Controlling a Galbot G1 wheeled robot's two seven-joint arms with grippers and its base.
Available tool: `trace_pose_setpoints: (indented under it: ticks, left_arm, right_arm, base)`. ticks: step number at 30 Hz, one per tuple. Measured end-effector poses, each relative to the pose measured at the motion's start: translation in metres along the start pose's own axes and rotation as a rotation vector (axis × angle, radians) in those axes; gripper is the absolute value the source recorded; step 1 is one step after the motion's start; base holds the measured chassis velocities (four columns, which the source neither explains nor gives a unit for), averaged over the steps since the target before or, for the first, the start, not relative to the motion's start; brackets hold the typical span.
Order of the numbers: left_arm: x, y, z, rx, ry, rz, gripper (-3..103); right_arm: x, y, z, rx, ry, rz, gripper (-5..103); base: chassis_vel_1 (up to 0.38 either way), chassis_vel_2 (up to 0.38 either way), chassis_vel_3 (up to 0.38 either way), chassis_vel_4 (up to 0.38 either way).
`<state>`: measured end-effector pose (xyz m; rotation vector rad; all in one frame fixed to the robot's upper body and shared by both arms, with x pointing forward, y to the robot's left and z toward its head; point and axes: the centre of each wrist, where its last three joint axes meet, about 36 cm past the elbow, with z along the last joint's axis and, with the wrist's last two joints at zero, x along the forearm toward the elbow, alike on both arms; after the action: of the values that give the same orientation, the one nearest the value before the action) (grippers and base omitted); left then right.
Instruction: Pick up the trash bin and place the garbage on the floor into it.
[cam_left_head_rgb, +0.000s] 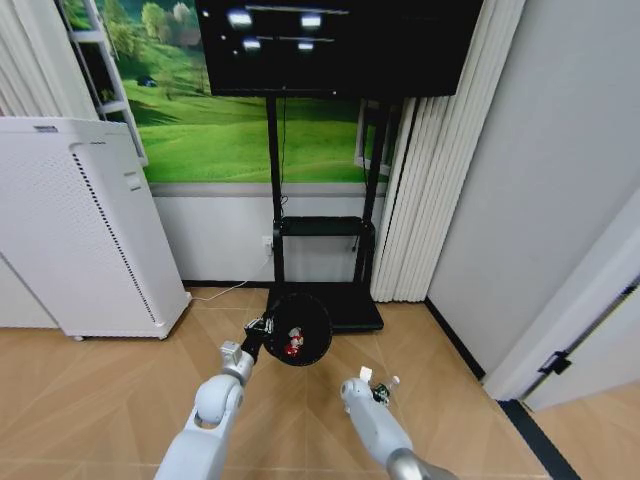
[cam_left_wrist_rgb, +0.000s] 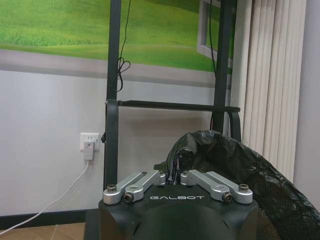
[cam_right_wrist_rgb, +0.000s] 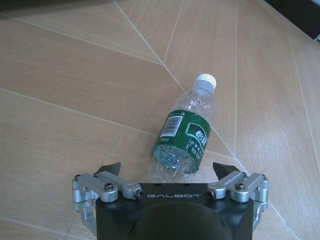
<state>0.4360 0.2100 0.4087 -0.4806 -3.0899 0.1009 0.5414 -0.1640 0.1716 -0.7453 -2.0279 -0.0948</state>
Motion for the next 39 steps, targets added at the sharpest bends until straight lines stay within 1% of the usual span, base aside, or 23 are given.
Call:
trace_pose_setpoints:
  ticks: [1,3,4,5,6,7,8,10,11,13,14,16,17,18,19,21,24,32,34,35,37,39]
  left_arm:
    - [0.0,0.0,0.0,0.0,0.0,0.0,7]
    - [0.0,0.0,0.0,0.0,0.0,0.001,7]
    - [-0.001,-0.001,0.0,0.001,0.0,0.002,7]
    - [-0.001,-0.001,0.0,0.001,0.0,0.003,7]
    - [-0.001,-0.001,0.0,0.001,0.0,0.003,7]
    - [-0.001,-0.001,0.0,0.001,0.001,0.003,7]
    - [-0.001,-0.001,0.0,0.001,0.001,0.003,7]
    - [-0.001,-0.001,0.001,0.002,0.001,0.003,7]
    - [-0.001,-0.001,0.001,0.002,0.001,0.003,7]
    - [0.0,-0.001,0.0,0.002,0.001,0.003,7]
    - [0.0,-0.001,0.0,0.002,0.001,0.003,7]
    - [0.001,-0.001,0.0,0.001,0.0,0.003,7]
    - [0.001,-0.001,0.0,0.001,0.0,0.003,7]
    - [0.001,-0.001,0.0,0.001,-0.001,0.003,7]
    - [0.001,-0.001,0.0,0.001,-0.001,0.003,7]
    - [0.001,-0.001,-0.001,0.001,-0.003,0.004,7]
    - [0.002,-0.001,-0.002,0.0,-0.004,0.005,7]
    - [0.004,-0.001,-0.001,0.0,-0.003,0.004,7]
    - [0.004,-0.001,-0.002,0.0,-0.004,0.004,7]
    - [0.004,-0.001,-0.002,0.0,-0.004,0.004,7]
    - [0.004,-0.001,-0.002,0.0,-0.005,0.004,7]
    - [0.004,-0.001,-0.002,0.0,-0.006,0.004,7]
  right_arm:
    - [-0.001,0.0,0.001,-0.001,-0.002,0.001,102]
    - [-0.002,0.0,0.001,-0.004,-0.004,0.0,102]
    - [-0.003,0.0,0.001,-0.011,-0.012,-0.006,93]
    - [-0.004,-0.001,0.002,-0.013,-0.017,-0.01,88]
    - [-0.004,-0.001,0.002,-0.013,-0.017,-0.01,88]
    - [-0.004,-0.001,0.003,-0.016,-0.022,-0.013,83]
    - [-0.004,-0.001,0.003,-0.016,-0.022,-0.013,83]
    - [-0.005,-0.001,0.003,-0.02,-0.032,-0.016,72]
    - [-0.005,-0.001,0.003,-0.02,-0.032,-0.016,72]
    - [-0.006,-0.003,0.003,-0.02,-0.044,-0.015,61]
    - [-0.006,-0.003,0.003,-0.02,-0.044,-0.015,61]
    - [-0.008,-0.005,0.004,-0.019,-0.047,-0.012,50]
    - [-0.008,-0.005,0.004,-0.018,-0.048,-0.011,50]
    - [-0.009,-0.006,0.004,-0.016,-0.052,-0.009,40]
    - [-0.009,-0.006,0.004,-0.016,-0.052,-0.009,40]
    - [-0.009,-0.007,0.005,-0.014,-0.056,-0.007,33]
    - [-0.009,-0.008,0.005,-0.012,-0.061,-0.006,31]
    - [-0.011,-0.014,0.008,-0.011,-0.076,0.006,31]
    - [-0.012,-0.022,0.009,-0.016,-0.092,0.009,31]
    - [-0.012,-0.022,0.009,-0.016,-0.092,0.009,31]
    - [-0.012,-0.033,0.013,-0.016,-0.105,0.01,31]
    - [-0.011,-0.036,0.014,-0.016,-0.111,0.009,31]
  base:
    - [0.0,0.0,0.0,0.0]
    - [0.0,0.0,0.0,0.0]
    - [0.0,0.0,0.0,0.0]
    - [0.0,0.0,0.0,0.0]
    - [0.0,0.0,0.0,0.0]
    - [0.0,0.0,0.0,0.0]
    - [0.0,0.0,0.0,0.0]
    - [0.0,0.0,0.0,0.0]
    - [0.0,0.0,0.0,0.0]
    - [0.0,0.0,0.0,0.0]
    - [0.0,0.0,0.0,0.0]
    - [0.0,0.0,0.0,0.0]
    - [0.0,0.0,0.0,0.0]
    - [0.0,0.0,0.0,0.0]
    - [0.0,0.0,0.0,0.0]
    - [0.0,0.0,0.0,0.0]
    - [0.0,0.0,0.0,0.0]
    - [0.0,0.0,0.0,0.0]
    - [0.0,0.0,0.0,0.0]
    - [0.0,0.0,0.0,0.0]
    - [0.0,0.0,0.0,0.0]
    - [0.0,0.0,0.0,0.0]
